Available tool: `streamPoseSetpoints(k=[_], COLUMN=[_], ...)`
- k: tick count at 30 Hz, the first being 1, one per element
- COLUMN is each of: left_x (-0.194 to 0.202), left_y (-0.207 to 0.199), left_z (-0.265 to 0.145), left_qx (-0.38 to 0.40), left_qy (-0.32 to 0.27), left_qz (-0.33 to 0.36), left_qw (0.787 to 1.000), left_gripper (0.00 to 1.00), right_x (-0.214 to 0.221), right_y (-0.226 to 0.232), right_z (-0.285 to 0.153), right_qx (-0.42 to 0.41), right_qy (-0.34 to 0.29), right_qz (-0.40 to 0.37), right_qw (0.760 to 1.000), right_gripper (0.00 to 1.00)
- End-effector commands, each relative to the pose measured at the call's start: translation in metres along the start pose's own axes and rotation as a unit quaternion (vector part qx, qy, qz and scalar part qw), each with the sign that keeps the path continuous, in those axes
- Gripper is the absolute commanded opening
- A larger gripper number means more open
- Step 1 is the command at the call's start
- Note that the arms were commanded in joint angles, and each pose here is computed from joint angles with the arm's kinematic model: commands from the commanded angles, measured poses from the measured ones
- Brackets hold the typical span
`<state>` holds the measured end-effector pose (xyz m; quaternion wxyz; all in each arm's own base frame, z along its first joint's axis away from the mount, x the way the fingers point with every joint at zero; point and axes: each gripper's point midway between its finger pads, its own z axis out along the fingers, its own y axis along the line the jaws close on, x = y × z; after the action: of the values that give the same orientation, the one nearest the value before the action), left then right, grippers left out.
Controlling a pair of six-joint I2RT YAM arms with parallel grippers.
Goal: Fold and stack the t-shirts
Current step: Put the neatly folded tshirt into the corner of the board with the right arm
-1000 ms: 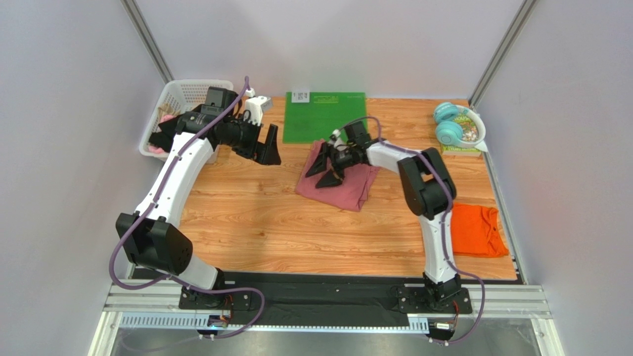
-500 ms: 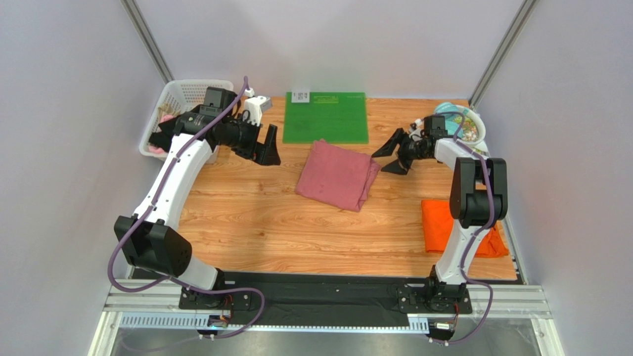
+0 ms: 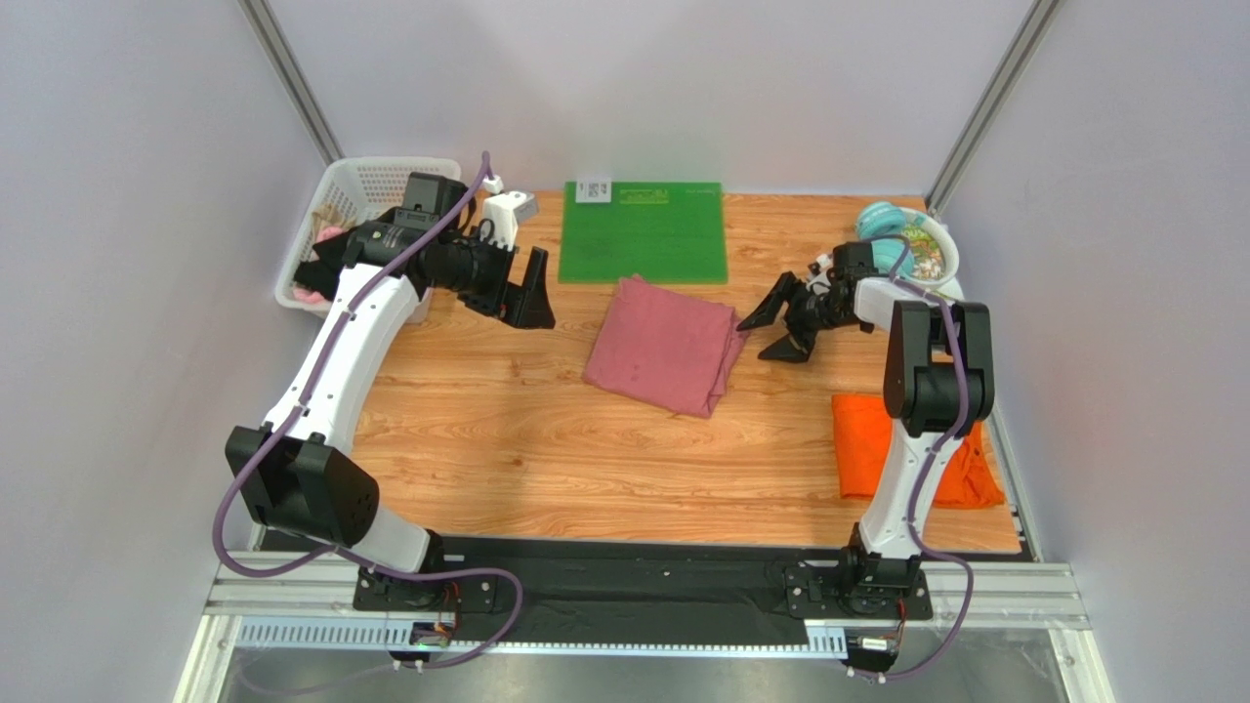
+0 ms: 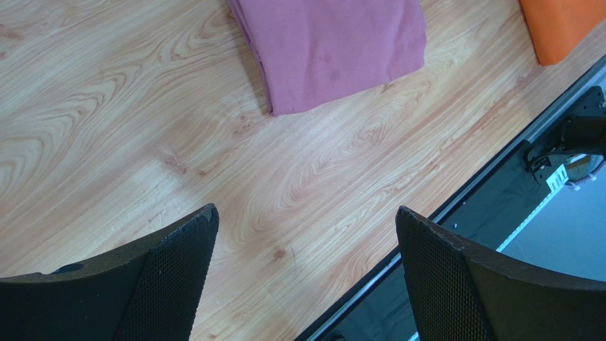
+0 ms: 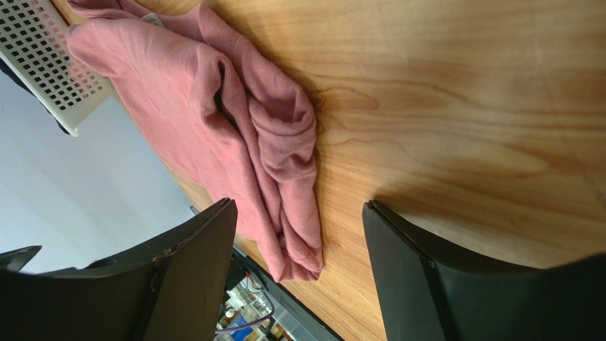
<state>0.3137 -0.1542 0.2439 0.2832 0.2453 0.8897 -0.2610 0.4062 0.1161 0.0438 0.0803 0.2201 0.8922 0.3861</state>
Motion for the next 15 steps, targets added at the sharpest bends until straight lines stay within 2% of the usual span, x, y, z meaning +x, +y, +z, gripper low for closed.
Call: streamPoseSetpoints(k=[1, 9, 15], left_x=[-0.012, -0.011, -0.011], left_y=[-0.009, -0.009, -0.009], left_z=[-0.011, -0.008, -0.007], left_qx=[0.012, 0.02, 0.02], left_qy=[-0.023, -0.018, -0.016], left_qz=[0.012, 0.011, 0.011], left_qw=[1.0, 1.0, 1.0], left_gripper=[1.0, 1.0, 1.0], right_x=[-0.021, -0.043, -0.043], right_y=[0.014, 0.031, 0.028], right_z=[0.002, 0.005, 0.02], right_qx=[-0.029, -0.065, -0.061], right_qy=[-0.015, -0.031, -0.017], right_qz=[-0.041, -0.096, -0.099], right_qw=[0.999, 0.993, 0.993], right_gripper=[0.73, 0.76, 0.77])
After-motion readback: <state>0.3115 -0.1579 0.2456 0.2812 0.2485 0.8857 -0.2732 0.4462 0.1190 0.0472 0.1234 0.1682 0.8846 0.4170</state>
